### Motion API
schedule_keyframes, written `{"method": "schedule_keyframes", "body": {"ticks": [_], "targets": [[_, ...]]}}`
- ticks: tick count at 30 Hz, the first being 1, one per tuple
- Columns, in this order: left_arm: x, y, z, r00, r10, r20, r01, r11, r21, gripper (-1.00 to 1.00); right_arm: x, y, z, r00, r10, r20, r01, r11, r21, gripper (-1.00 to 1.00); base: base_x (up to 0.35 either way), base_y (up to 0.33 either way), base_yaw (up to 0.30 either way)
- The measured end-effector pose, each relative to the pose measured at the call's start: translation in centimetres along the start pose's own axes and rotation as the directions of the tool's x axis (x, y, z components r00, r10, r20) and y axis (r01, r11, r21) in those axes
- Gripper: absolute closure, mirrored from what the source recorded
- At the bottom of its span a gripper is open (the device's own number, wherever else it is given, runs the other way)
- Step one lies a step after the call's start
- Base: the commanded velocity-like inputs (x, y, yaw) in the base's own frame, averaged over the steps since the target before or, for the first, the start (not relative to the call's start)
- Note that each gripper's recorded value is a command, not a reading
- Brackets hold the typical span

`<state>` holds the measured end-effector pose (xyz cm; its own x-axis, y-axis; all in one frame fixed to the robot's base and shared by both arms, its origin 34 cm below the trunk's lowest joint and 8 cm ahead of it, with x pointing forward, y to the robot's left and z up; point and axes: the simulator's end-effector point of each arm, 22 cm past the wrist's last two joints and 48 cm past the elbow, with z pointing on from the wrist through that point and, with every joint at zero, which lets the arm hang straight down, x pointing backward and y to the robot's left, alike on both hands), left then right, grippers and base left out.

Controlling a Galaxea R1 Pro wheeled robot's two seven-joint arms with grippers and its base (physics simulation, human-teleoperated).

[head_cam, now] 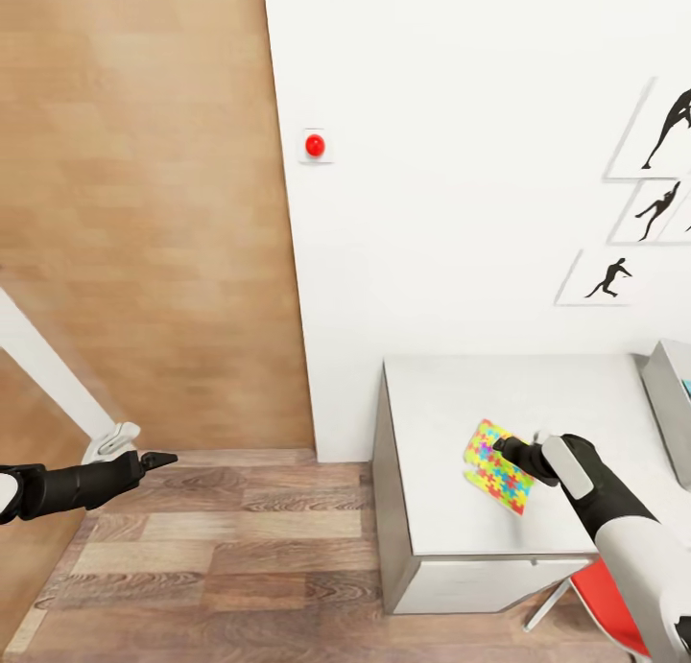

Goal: Put all the toys in the child's room - the three board games (two on the bed and one on the table), the two jigsaw puzzles on the table, and the tennis ball on the table - inside the toy box on the table in the child's room.

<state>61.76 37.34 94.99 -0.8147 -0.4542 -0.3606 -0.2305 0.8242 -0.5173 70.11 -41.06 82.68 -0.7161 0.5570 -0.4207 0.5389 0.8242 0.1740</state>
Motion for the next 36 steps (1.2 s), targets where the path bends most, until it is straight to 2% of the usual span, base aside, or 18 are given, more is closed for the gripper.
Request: {"method": "schedule_keyframes", "body": {"ticks": [6, 12, 26, 36], "targets": [[0.0, 0.0, 0.0, 1.000, 0.000, 0.000, 0.000, 1.000, 0.000, -1.00, -0.6, 1.4, -0.5, 0.999, -0.039, 0.022, 0.039, 0.999, -0.018, -1.00, 0.000, 0.193, 0.000], [0.0, 0.0, 0.0, 1.000, 0.000, 0.000, 0.000, 1.000, 0.001, -1.00, -0.8, 1.7, -0.6, 0.998, -0.049, 0.028, 0.050, 0.999, -0.021, -1.00, 0.000, 0.061, 0.000], [0.0, 0.0, 0.0, 1.000, 0.000, 0.000, 0.000, 1.000, 0.000, -1.00, -0.9, 1.5, -0.7, 0.998, -0.050, 0.030, 0.051, 0.999, -0.019, -1.00, 0.036, -0.234, 0.000], [0.0, 0.0, 0.0, 1.000, 0.000, 0.000, 0.000, 1.000, 0.000, -1.00, -0.9, 1.5, -0.7, 0.998, -0.050, 0.031, 0.051, 0.999, -0.018, -1.00, 0.163, 0.011, 0.000]]}}
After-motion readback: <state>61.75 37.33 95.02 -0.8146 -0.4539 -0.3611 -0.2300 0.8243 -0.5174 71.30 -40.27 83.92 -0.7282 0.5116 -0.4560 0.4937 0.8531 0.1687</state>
